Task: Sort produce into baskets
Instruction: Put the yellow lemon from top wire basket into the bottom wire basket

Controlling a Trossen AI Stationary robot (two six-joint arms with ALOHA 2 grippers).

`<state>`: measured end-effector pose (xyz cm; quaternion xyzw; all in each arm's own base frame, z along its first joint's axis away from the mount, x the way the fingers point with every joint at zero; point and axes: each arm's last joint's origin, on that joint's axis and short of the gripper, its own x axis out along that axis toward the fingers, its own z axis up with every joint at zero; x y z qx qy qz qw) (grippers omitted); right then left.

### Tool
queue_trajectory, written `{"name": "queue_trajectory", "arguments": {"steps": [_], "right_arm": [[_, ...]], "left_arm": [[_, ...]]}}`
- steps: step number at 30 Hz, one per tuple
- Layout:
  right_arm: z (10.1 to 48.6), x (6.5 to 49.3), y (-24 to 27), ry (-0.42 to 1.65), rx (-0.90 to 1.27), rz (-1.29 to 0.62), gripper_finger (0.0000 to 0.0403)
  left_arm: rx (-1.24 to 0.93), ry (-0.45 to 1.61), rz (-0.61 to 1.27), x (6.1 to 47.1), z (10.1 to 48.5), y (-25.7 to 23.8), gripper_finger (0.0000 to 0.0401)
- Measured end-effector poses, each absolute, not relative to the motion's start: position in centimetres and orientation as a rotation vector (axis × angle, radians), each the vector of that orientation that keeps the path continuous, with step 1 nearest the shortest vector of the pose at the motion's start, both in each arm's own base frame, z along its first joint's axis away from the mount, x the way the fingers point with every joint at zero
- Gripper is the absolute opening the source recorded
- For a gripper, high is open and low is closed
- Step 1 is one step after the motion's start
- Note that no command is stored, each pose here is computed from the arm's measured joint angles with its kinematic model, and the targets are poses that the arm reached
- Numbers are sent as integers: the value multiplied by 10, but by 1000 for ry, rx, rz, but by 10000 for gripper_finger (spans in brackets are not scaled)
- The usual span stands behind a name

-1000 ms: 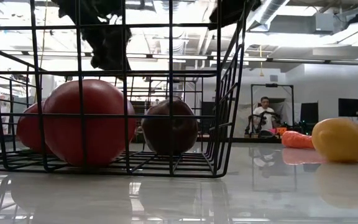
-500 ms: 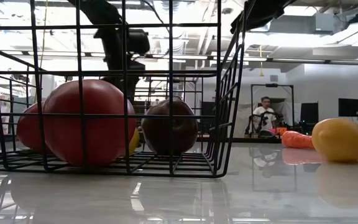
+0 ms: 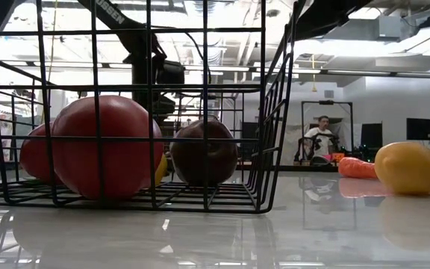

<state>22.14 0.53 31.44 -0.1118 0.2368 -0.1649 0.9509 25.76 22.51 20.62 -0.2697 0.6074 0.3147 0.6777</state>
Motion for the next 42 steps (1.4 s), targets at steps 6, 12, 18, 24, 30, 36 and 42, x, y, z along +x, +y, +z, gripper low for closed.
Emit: {"name": "queue_trajectory", "arguments": {"steps": [6,12,18,24,30,36,42], "right_arm": [[314,224,6,472,-224,-333,336],[314,224,6,475,-226,-329,336],[315,224,6,468,-224,-329,336],[314,224,6,469,-224,-329,336],[314,224,6,469,-224,-329,336],[314,224,6,469,-224,-329,336],[314,224,6,469,-224,-328,336]], "left_arm": [[-600,1361,714,259,206,225,261],[-566,1380,713,257,196,220,261],[-523,1408,729,256,190,219,261],[-456,1419,698,260,190,215,261],[-440,1425,682,261,190,213,249],[-432,1443,662,260,190,212,202],[-414,1471,647,259,190,211,163]]}}
